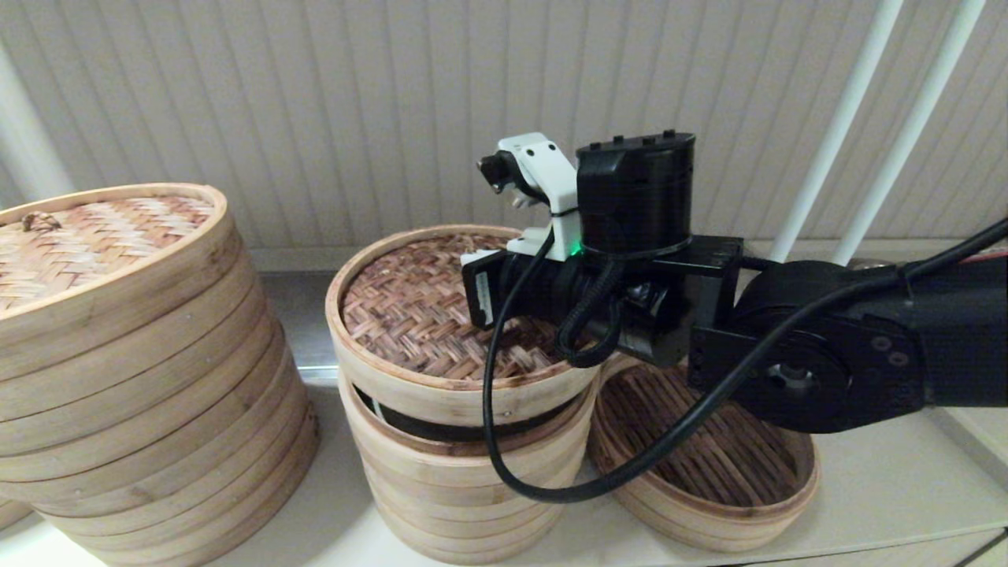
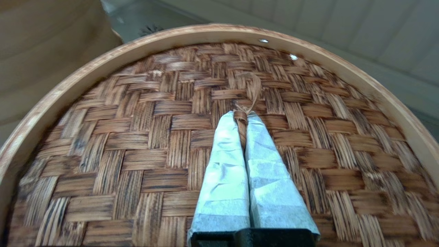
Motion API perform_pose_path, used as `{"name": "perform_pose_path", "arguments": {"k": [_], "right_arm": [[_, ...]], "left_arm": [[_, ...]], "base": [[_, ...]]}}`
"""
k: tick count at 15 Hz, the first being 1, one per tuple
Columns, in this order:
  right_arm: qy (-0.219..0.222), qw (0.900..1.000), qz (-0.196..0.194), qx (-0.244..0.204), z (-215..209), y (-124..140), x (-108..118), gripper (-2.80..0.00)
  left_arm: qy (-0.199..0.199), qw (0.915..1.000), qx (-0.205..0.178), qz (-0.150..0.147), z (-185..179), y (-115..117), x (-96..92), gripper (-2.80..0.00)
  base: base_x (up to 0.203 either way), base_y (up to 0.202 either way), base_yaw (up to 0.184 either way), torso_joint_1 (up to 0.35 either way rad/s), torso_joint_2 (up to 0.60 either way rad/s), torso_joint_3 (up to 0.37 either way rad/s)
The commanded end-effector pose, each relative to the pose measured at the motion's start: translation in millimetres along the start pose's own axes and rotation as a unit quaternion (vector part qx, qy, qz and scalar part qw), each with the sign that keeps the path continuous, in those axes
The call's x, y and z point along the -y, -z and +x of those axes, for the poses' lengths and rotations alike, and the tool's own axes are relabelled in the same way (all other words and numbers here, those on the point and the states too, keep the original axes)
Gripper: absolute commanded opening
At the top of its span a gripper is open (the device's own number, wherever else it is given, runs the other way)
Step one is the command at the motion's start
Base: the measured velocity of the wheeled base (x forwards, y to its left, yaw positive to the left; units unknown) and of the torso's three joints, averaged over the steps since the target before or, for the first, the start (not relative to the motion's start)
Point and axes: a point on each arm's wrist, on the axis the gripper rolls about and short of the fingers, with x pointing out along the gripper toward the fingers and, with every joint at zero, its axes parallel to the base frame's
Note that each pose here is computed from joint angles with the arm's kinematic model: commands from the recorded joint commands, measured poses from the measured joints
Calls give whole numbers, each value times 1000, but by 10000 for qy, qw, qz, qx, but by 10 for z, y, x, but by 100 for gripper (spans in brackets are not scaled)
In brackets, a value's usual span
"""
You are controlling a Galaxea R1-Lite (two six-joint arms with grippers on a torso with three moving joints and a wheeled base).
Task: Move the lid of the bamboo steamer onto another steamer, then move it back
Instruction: Put the steamer
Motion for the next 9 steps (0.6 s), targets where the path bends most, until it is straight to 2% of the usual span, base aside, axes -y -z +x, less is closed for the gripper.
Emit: {"name": "perform_pose_path", "arguments": {"k": [1, 3, 6, 9], "right_arm": [[84, 9998, 31, 156, -79, -101, 15, -280], [212, 9993, 70, 312, -196, -212, 58, -280], [607, 9963, 115, 600, -448, -449, 295, -280], [1140, 9917, 121, 579, -739, -609, 597, -280]], "left_arm": [[-6, 10000, 3, -9, 0, -1, 0, -280], [1, 10000, 3, -3, 0, -1, 0, -280], [-6, 10000, 2, -11, 0, 0, 0, -280], [-6, 10000, 3, -9, 0, -1, 0, -280]], "base": [[0, 0, 0, 0, 0, 0], [0, 0, 0, 0, 0, 0], [0, 0, 0, 0, 0, 0], [0, 0, 0, 0, 0, 0]]}}
